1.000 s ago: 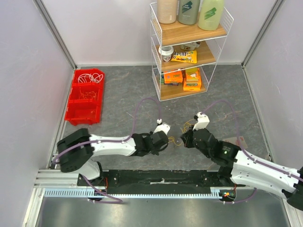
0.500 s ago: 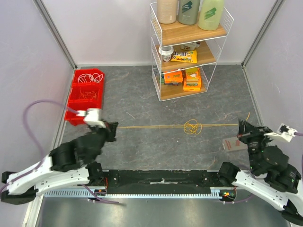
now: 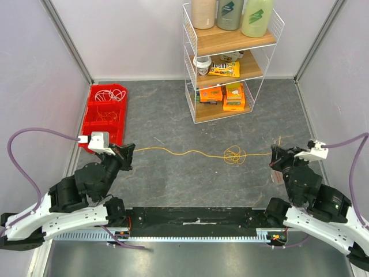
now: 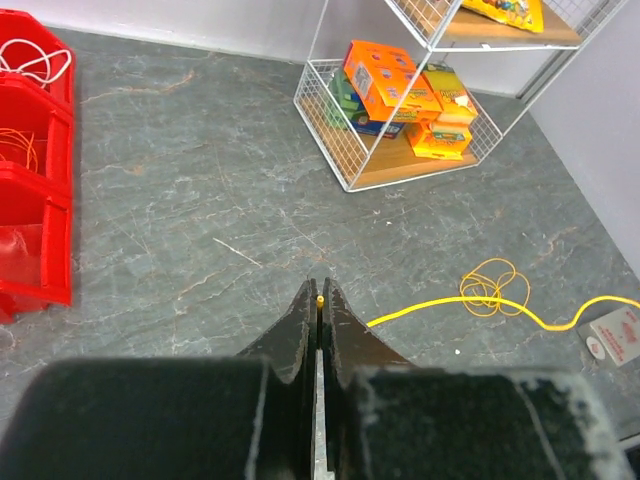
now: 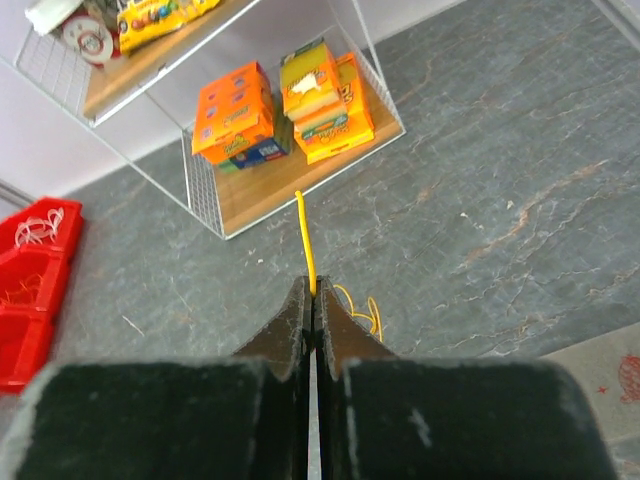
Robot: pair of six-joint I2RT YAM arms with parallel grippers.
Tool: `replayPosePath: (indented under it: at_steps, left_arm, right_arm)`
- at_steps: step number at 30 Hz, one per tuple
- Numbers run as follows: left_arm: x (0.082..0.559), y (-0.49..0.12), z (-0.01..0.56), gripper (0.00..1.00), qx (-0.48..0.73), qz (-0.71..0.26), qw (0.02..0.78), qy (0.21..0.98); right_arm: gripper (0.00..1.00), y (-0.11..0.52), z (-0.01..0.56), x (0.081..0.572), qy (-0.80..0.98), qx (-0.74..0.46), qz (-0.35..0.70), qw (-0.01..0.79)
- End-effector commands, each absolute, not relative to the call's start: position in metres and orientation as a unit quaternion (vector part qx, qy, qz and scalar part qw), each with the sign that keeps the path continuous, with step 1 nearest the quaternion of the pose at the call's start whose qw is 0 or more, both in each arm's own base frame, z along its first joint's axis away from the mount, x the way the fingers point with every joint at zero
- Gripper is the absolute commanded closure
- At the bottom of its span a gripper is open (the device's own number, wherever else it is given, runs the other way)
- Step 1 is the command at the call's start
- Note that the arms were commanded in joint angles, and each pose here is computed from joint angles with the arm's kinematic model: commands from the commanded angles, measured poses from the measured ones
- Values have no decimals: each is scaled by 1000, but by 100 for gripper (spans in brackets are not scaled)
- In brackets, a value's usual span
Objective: Untangle the cables
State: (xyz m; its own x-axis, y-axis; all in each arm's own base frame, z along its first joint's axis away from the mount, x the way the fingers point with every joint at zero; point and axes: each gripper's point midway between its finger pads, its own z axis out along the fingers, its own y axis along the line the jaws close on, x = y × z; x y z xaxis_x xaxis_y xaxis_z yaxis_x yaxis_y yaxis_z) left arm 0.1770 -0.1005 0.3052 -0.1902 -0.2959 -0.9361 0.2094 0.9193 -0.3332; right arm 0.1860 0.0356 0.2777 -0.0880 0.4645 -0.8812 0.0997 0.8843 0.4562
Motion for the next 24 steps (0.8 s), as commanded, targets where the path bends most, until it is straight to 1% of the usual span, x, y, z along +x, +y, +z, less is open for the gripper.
replayPosePath:
  at_steps: [1,4,7,10,12,14,15,17,18,21,22,24]
  left_arm:
    - [180,-120,299,98,8,-188,626,756]
    - [181,-160,264,98,65,-177,581,792]
    - [179,-198,220,98,108,-165,521,831]
    - [171,-234,180,98,148,-171,454,862]
    - [165,-249,159,98,161,-172,417,878]
    - [161,-255,140,98,165,-163,388,892]
    - [160,-256,132,98,167,-156,378,897]
    - [158,-262,120,98,173,-157,361,903]
    - [154,-268,115,98,185,-168,351,903]
    - [149,-283,105,98,202,-200,322,903]
    - [150,-287,102,97,207,-209,312,903]
    - [150,-294,98,87,213,-224,297,904]
  right_arm:
    - [100,78,261,197,757,131,148,623]
    - [100,138,218,205,803,59,177,566]
    - [100,200,157,201,860,-14,201,469]
    - [100,259,117,185,884,-87,264,377]
    - [100,284,102,176,888,-115,294,334]
    - [100,287,92,175,894,-117,288,322]
    - [98,287,92,176,895,-119,285,322]
    - [90,286,89,175,897,-129,279,318]
    - [84,286,88,174,898,-132,277,314]
    - [56,272,83,176,908,-130,242,316]
    - [45,264,84,179,911,-121,224,323]
    - [32,246,91,186,913,-99,195,345]
